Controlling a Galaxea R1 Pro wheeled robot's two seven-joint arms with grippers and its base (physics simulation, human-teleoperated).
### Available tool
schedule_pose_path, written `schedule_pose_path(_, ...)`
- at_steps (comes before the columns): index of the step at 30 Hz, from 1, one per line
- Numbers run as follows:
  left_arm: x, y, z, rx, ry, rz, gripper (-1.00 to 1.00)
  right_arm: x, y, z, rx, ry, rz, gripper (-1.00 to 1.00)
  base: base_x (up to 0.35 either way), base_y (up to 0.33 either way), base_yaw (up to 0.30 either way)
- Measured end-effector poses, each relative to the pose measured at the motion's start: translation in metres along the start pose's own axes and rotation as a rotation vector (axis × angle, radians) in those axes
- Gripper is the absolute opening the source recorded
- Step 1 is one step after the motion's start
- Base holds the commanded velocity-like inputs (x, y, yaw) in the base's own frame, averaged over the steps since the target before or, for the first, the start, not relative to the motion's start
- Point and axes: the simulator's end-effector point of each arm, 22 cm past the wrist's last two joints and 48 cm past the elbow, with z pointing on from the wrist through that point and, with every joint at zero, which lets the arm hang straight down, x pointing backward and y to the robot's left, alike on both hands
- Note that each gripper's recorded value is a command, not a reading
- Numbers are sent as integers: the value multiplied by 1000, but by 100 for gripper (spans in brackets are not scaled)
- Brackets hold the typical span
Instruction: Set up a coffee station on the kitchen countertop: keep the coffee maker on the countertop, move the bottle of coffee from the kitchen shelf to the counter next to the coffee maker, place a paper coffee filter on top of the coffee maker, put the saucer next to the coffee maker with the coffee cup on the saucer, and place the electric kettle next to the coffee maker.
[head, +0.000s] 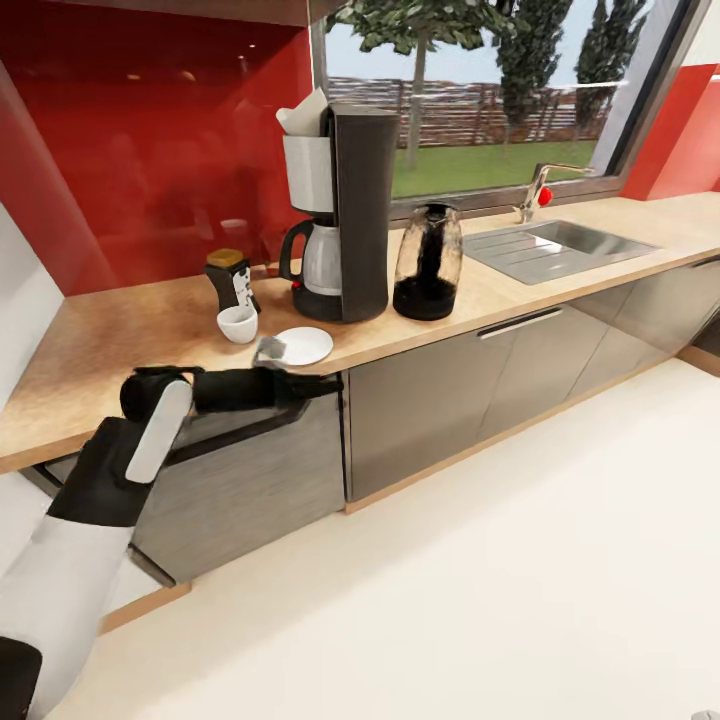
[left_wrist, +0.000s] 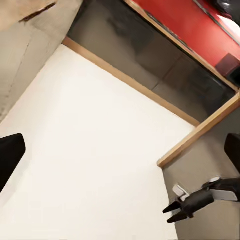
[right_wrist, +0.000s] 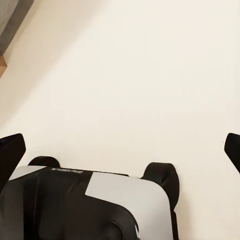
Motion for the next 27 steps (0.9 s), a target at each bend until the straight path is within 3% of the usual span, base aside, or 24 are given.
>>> schedule_pose_path(8,-134,6,-13,-55,-71,106,100,0,-1,0,2,-2,-4,100,0,0,0)
schedule_pose_path(14,-179,12,-23,-119,-86,154,100,0,-1,0,2,-2,-4,100,0,0,0)
schedule_pose_path(20,-202,47,-40,-330,-33,249,100,0,-2,0,6,-2,-4,100,0,0,0)
schedule_pose_path(27,-191,97,-58,-529,60,281,100,0,-2,0,8,-2,-5,100,0,0,0)
